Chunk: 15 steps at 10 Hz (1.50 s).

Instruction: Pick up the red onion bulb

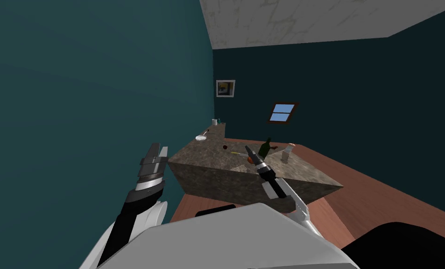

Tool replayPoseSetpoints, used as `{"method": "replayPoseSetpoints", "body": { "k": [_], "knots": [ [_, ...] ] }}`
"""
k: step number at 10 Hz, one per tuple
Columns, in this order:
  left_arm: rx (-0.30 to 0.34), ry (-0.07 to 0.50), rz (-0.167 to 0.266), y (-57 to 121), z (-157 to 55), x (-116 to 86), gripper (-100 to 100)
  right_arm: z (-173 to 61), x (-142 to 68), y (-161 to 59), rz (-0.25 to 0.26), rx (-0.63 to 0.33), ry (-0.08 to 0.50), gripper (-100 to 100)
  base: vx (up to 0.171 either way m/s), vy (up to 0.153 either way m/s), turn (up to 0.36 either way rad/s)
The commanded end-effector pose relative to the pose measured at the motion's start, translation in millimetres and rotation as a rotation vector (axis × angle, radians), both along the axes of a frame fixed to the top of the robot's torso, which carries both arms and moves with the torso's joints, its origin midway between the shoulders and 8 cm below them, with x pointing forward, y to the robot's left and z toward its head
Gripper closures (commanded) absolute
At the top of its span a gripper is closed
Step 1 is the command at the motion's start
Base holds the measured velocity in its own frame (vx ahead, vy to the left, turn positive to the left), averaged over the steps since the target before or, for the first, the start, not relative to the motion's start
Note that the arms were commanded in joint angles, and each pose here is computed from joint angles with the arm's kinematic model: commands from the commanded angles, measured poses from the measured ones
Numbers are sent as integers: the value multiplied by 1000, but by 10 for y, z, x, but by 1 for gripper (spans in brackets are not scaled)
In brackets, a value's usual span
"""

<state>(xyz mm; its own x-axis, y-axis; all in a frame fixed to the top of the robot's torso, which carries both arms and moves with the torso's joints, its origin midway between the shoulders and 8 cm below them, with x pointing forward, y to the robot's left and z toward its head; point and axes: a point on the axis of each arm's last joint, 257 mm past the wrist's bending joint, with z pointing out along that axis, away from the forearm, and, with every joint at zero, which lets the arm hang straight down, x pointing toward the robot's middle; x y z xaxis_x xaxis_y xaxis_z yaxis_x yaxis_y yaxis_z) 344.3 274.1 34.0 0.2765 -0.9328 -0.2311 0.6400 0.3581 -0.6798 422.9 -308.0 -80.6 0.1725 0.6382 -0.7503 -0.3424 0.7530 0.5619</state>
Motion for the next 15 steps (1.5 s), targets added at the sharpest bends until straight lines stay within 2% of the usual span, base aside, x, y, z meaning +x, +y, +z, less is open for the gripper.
{"method": "replayPoseSetpoints", "body": {
  "k": [1, 2, 3, 5, 6, 8, 9, 10, 11, 13, 14, 15],
  "knots": [
    [0, 0, 0, 0, 0, 0, 0, -132, 67, -95, -18, -110, 30, -100, -58, 26, 294],
    [0, 0, 0, 0, 0, 0, 0, -230, 119, -167, -30, -186, 51, -100, -73, 34, 297],
    [0, 0, 0, 0, 0, 0, 0, -223, 121, -171, -26, -198, 52, -100, -49, 27, 100],
    [0, 0, 0, 0, 0, 0, 0, -428, 219, -350, -51, -349, 97, -100, -42, 37, 232],
    [0, 0, 0, 0, 0, 0, 0, -420, 221, -357, -48, -360, 98, -100, -32, 31, 135],
    [0, 0, 0, 0, 0, 0, 0, -593, 303, -551, -69, -515, 138, -100, -22, 46, 307],
    [0, 0, 0, 0, 0, 0, 0, -625, 306, -591, -70, -524, 148, -100, -10, 35, 64],
    [0, 0, 0, 1, -1, -1, 0, -730, 339, -711, -82, -598, 173, -100, -13, 39, 141],
    [0, 0, 0, 0, 0, 0, 0, -729, 340, -725, -81, -606, 175, -100, -5, 29, 99],
    [0, 0, 0, 0, 0, 0, 0, -892, 389, -947, -97, -752, 217, -100, 6, 51, 264],
    [0, 0, 0, 0, 0, 0, 0, -934, 386, -1024, -101, -766, 233, -100, 15, 48, 70],
    [0, 0, 0, 1, -1, -1, 0, -1027, 398, -1180, -109, -844, 262, -100, 18, 46, 169]
  ]
}}
